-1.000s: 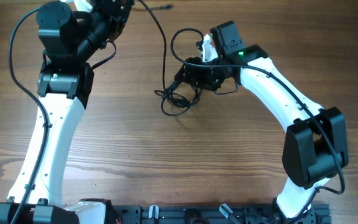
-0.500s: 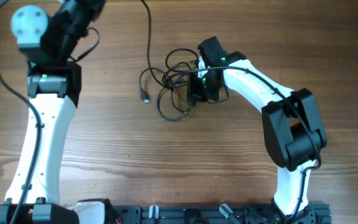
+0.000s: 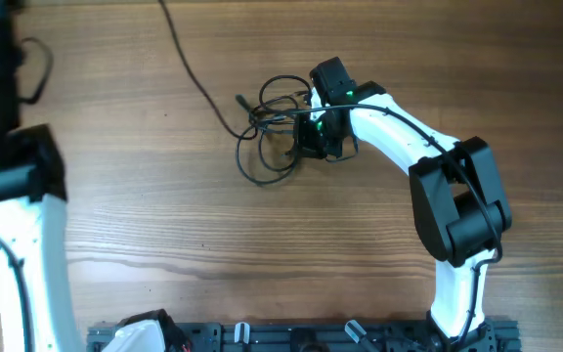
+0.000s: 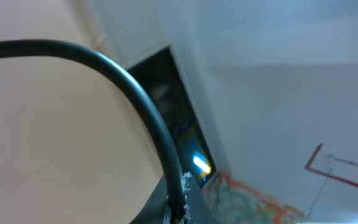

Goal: Untangle cables

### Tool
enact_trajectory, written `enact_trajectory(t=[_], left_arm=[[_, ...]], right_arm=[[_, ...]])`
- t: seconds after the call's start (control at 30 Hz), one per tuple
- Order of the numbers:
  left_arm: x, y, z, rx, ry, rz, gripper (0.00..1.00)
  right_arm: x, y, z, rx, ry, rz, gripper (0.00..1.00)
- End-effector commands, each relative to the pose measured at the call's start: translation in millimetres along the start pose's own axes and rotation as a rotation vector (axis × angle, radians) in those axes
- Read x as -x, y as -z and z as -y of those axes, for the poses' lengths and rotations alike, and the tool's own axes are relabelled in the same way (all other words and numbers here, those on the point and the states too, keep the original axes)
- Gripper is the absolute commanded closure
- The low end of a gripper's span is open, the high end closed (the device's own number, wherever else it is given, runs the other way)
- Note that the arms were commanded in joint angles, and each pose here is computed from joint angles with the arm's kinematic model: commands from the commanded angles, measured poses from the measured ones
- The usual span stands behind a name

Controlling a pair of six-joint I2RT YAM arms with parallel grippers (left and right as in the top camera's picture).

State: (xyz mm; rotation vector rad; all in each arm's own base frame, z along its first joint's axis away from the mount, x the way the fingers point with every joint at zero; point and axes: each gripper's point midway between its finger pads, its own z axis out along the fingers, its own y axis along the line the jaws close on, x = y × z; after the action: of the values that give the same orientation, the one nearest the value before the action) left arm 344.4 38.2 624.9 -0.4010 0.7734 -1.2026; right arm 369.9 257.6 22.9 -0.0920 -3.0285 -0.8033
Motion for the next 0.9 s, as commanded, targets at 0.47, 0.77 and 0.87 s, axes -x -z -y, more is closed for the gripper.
enact_trajectory(t=[0.47, 0.77, 0.87], left_arm=[[-91.3, 160.9, -214.5, 1.038, -0.134, -0.695, 0.96], [-183.4, 237.6, -292.4, 1.189, -0.080, -1.184, 0.73], [-202.6, 240.4, -284.8, 1.177, -0.084, -1.240, 0.44]], right_arm=[[0.0, -5.8, 6.6, -0.024, 0.001, -0.002, 0.91], [0.3, 1.3, -3.5, 0.009, 0.104, -0.003, 0.91], [2.0, 34.6, -25.0, 0.040, 0.172, 0.048, 0.73]])
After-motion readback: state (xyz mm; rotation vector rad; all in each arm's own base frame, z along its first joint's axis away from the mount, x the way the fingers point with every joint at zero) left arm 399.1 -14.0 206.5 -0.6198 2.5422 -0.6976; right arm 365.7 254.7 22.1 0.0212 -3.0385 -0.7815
